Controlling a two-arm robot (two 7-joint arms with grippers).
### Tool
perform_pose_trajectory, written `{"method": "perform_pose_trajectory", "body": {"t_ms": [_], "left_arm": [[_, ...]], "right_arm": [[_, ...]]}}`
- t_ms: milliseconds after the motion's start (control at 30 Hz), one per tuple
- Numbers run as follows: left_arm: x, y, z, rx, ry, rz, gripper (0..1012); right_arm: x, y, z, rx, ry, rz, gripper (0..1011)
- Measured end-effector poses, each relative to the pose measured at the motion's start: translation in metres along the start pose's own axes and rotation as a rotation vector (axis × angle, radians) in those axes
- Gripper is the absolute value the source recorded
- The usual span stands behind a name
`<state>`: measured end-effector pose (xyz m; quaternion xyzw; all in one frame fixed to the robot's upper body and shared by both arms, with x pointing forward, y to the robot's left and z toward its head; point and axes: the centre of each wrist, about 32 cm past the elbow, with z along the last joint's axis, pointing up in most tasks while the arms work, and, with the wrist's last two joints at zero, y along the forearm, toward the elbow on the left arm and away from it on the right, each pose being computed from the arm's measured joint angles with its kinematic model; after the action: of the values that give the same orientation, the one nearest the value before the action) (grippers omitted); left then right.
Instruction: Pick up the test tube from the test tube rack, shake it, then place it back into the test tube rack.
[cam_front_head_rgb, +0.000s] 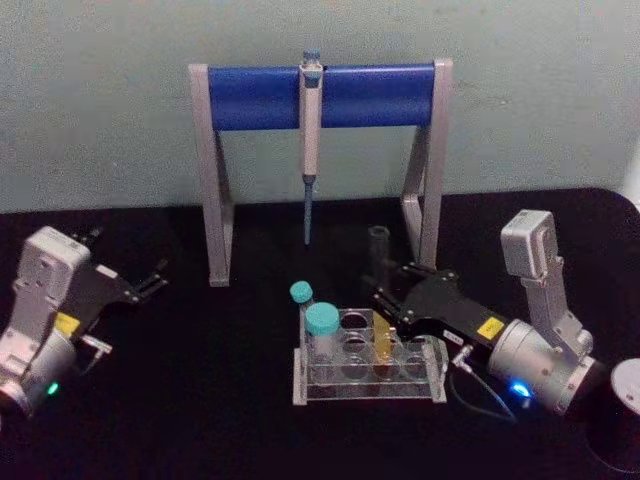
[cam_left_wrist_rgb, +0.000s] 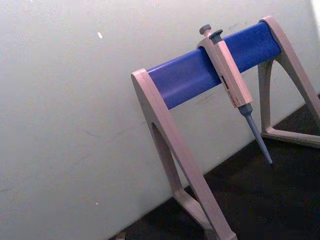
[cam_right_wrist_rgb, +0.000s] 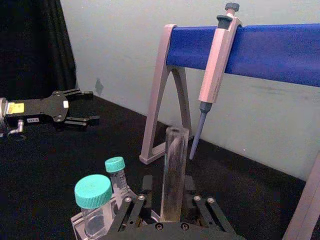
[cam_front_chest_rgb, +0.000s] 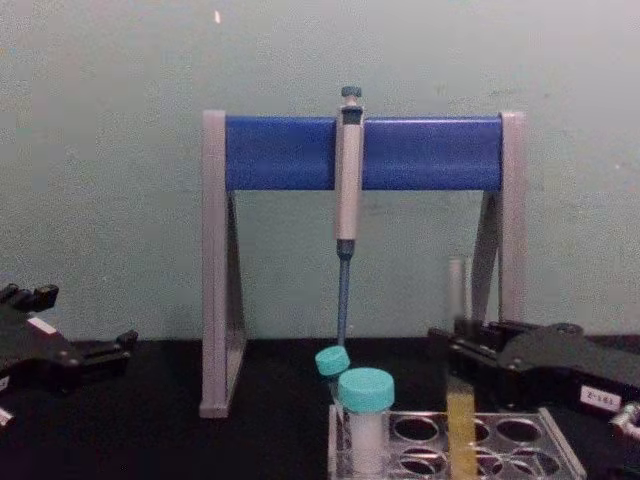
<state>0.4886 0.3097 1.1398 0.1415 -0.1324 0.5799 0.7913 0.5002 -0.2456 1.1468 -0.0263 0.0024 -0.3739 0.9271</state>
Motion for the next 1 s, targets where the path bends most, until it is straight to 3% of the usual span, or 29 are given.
{"method": "perform_pose_trajectory", "body": {"t_ms": [133, 233, 367, 667, 1000], "left_arm": [[0.0, 0.0, 0.0, 0.0, 0.0, 0.0, 1010], [0.0, 0.0, 0.0, 0.0, 0.0, 0.0, 1010], [0.0, 0.0, 0.0, 0.0, 0.0, 0.0, 1010], [0.0, 0.0, 0.0, 0.0, 0.0, 0.0, 1010], [0.0, 0.0, 0.0, 0.0, 0.0, 0.0, 1010]], "right_arm": [[0.0001, -0.0002, 0.0, 0.0, 0.0, 0.0, 459], [0.0002, -0.0003, 0.0, 0.001, 0.0, 0.0, 603], [0.0002, -0.0004, 0.0001, 0.001, 0.0, 0.0, 683], [0.0001, -0.0003, 0.0003, 0.003, 0.0, 0.001, 970], [0.0008, -0.0047, 0.0006, 0.008, 0.001, 0.001, 1000]]}}
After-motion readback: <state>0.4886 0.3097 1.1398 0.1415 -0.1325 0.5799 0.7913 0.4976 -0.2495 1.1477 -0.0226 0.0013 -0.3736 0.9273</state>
